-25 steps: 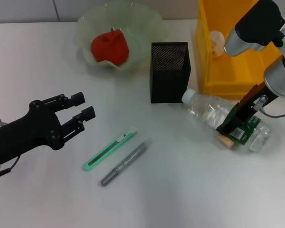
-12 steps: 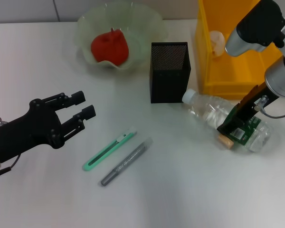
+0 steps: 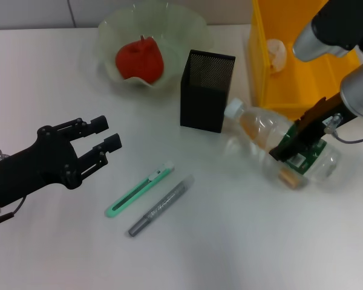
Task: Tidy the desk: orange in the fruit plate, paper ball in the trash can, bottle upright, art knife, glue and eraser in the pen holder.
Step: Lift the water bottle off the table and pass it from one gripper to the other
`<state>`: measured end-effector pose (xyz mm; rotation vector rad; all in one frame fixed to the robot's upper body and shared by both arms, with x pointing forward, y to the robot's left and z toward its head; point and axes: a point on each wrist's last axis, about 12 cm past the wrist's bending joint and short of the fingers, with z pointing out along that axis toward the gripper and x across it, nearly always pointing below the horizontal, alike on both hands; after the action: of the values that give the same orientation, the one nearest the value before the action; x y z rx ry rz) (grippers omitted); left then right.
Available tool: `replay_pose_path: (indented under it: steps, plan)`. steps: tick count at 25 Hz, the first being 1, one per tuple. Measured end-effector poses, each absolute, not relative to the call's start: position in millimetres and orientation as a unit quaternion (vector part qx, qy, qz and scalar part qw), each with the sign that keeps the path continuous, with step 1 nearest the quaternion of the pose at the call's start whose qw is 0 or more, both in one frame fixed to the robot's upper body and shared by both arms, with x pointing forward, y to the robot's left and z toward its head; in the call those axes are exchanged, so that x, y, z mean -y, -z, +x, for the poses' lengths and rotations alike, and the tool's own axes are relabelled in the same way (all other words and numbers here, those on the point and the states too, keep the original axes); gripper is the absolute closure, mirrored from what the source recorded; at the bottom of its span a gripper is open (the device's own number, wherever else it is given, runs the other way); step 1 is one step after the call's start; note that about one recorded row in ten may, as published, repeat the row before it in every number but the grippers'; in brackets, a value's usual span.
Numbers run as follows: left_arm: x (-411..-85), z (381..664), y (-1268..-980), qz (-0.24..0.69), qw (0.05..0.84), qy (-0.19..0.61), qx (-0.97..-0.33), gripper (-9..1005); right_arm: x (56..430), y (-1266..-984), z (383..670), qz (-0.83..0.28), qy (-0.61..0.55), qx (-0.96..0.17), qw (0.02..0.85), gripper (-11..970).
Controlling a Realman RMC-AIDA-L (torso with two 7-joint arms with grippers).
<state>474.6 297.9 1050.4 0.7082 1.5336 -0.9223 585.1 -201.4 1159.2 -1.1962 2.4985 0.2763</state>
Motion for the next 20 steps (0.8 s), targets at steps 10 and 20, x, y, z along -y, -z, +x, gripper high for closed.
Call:
replay_pose_path:
  steps: [10,20]
  plan:
    - [-298.1,478.6,-1055.0,0.287,0.582,0.399,-0.648,550,195.0,-1189.8,559.7,-0.459,-0.153,-0.835,0.262,199]
    - [-299.7,478.0,-1068.0,0.262,0.605,0.431,-0.616,549,194.4,-1162.3,539.7,-0.487,-0.334,-0.688,0.422,199]
